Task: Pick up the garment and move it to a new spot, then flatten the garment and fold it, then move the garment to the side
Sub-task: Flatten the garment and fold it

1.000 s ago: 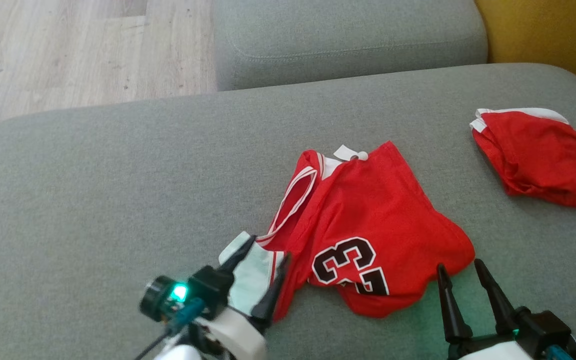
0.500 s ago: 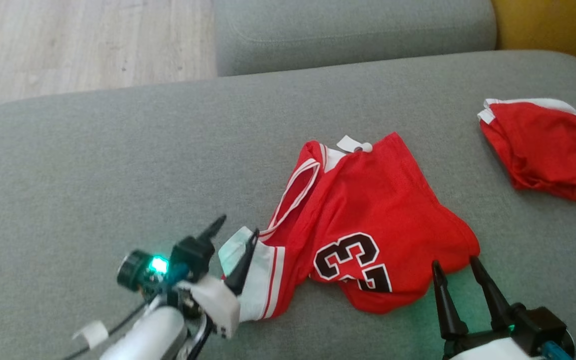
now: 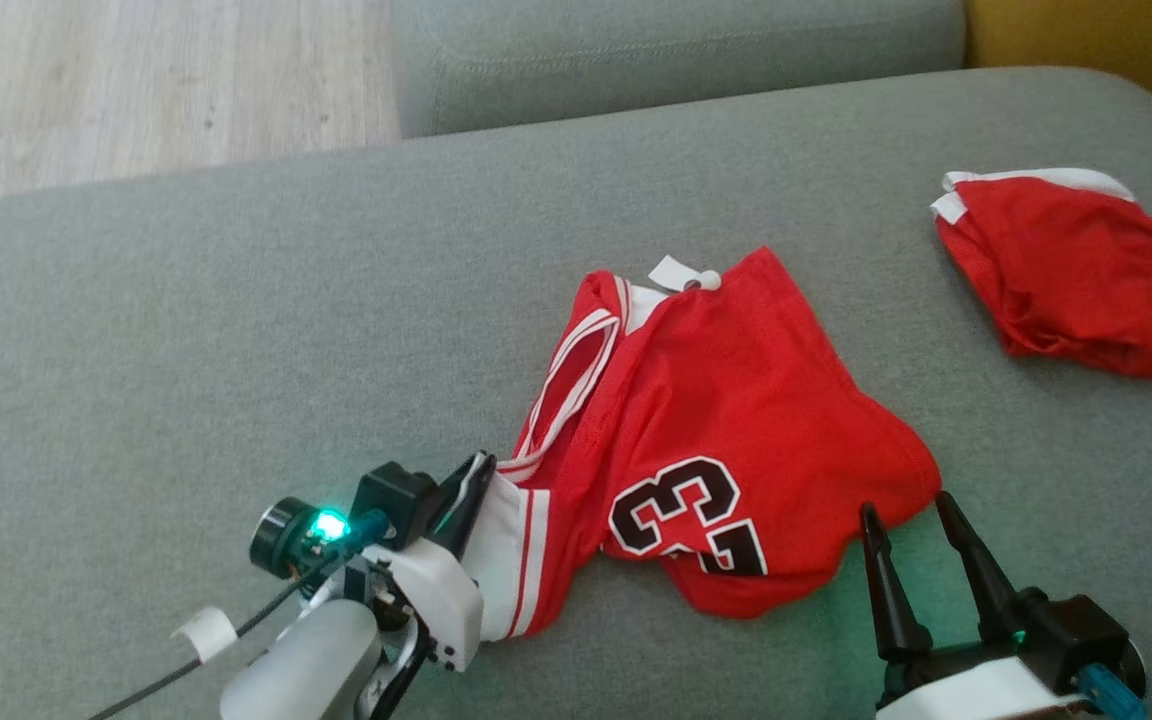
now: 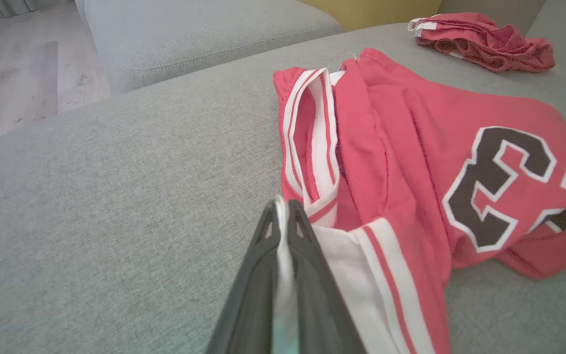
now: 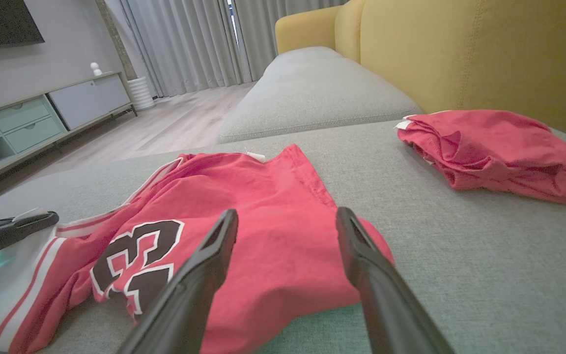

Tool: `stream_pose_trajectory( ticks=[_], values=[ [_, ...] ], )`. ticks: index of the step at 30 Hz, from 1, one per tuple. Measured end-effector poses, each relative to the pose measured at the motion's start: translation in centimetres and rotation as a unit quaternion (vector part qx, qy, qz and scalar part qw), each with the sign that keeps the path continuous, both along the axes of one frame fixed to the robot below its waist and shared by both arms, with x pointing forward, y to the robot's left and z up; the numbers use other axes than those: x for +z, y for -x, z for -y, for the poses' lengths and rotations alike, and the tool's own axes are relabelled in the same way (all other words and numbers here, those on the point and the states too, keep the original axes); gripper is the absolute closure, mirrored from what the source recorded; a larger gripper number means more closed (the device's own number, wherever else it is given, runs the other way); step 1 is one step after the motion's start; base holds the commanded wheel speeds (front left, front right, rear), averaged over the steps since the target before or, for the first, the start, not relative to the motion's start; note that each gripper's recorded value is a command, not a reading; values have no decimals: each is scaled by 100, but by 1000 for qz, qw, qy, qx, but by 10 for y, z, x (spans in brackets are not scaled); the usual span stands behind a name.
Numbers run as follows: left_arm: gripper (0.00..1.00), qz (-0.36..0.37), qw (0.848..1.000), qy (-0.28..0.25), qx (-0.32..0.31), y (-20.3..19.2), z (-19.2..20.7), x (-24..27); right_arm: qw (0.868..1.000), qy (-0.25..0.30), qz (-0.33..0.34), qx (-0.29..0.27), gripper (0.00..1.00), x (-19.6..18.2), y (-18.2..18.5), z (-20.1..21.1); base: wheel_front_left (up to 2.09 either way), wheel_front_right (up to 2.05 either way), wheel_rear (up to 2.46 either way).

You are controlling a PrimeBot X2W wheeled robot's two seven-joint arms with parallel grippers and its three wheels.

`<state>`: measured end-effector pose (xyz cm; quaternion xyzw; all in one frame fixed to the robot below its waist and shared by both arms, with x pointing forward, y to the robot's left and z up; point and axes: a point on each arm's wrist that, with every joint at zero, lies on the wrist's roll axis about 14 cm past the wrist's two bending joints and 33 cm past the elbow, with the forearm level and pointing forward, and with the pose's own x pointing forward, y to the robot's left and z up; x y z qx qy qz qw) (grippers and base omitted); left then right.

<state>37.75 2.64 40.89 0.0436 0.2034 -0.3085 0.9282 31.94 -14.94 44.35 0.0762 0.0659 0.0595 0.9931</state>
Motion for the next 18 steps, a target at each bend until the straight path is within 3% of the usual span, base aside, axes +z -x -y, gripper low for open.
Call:
stream_pose_trajectory(
  ticks=[6, 11, 18],
  values=[
    [100, 31, 999, 11, -19, 3, 13, 18, 1000, -1, 13, -6, 0, 7, 5, 3, 0, 0, 0],
    [100, 97, 994, 20, -53, 2, 36, 52, 1000, -2, 22, -10, 0, 13, 10, 4, 0, 0, 0],
    [100, 249, 960, 63, -116, -10, 95, 142, 999, -3, 29, -33, 0, 16, 21, 16, 0, 0, 0]
  ],
)
